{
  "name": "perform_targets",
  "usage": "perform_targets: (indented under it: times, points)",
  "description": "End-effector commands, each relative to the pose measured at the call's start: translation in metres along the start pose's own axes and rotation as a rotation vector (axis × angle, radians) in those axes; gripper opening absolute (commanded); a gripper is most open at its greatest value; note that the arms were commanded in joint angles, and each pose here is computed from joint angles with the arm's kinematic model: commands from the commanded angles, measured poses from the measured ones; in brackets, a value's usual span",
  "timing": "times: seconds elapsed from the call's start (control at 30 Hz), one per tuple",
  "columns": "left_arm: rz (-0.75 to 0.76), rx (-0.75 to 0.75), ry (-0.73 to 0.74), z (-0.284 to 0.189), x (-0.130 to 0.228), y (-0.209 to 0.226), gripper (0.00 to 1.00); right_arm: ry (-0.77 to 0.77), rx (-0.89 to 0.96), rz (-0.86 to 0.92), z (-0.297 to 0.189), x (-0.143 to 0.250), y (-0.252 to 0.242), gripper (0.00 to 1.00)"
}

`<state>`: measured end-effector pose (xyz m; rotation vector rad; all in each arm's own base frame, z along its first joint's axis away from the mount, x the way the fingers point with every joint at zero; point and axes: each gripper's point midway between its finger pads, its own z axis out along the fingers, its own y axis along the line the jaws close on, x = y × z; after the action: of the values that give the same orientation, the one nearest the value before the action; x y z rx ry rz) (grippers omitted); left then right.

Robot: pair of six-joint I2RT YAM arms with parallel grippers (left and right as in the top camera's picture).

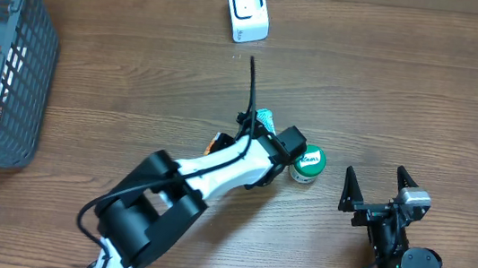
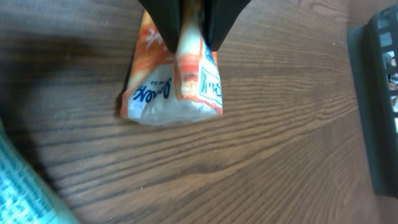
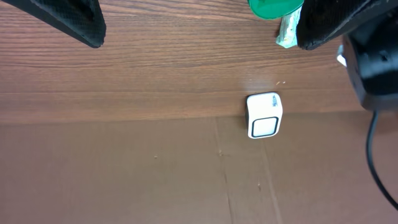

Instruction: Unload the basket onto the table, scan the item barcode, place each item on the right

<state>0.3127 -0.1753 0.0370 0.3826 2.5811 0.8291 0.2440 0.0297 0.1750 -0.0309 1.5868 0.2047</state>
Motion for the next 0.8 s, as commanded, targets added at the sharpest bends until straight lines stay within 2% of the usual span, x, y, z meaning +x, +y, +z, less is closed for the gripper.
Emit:
perform_targets:
  times: [0.0, 0.1, 0.3, 0.5, 0.63, 0.77]
  points:
    - [-0.034, -0.05, -0.048, 0.0, -0.007, 0.0, 0.04, 0.004, 0.01, -0.006, 0.001, 0.004, -0.002, 1.0]
    - [-0.035, -0.048, -0.051, -0.001, -0.008, 0.0, 0.06, 0.004, 0.01, -0.006, 0.001, 0.004, -0.002, 1.0]
    - [-0.028, -0.052, -0.045, -0.001, -0.006, 0.001, 0.2, 0.004, 0.01, -0.006, 0.001, 0.004, -0.002, 1.0]
    - [-0.044, -0.038, -0.046, -0.008, -0.014, 0.002, 0.36, 0.004, 0.01, -0.006, 0.001, 0.004, -0.002, 1.0]
    - [-0.08, -0.04, -0.042, -0.019, -0.022, 0.009, 0.54, 0.004, 0.01, -0.006, 0.001, 0.004, -0.002, 1.0]
    - [-0.098, 0.02, -0.012, -0.033, -0.031, 0.008, 0.61, 0.004, 0.01, -0.006, 0.001, 0.004, -0.002, 1.0]
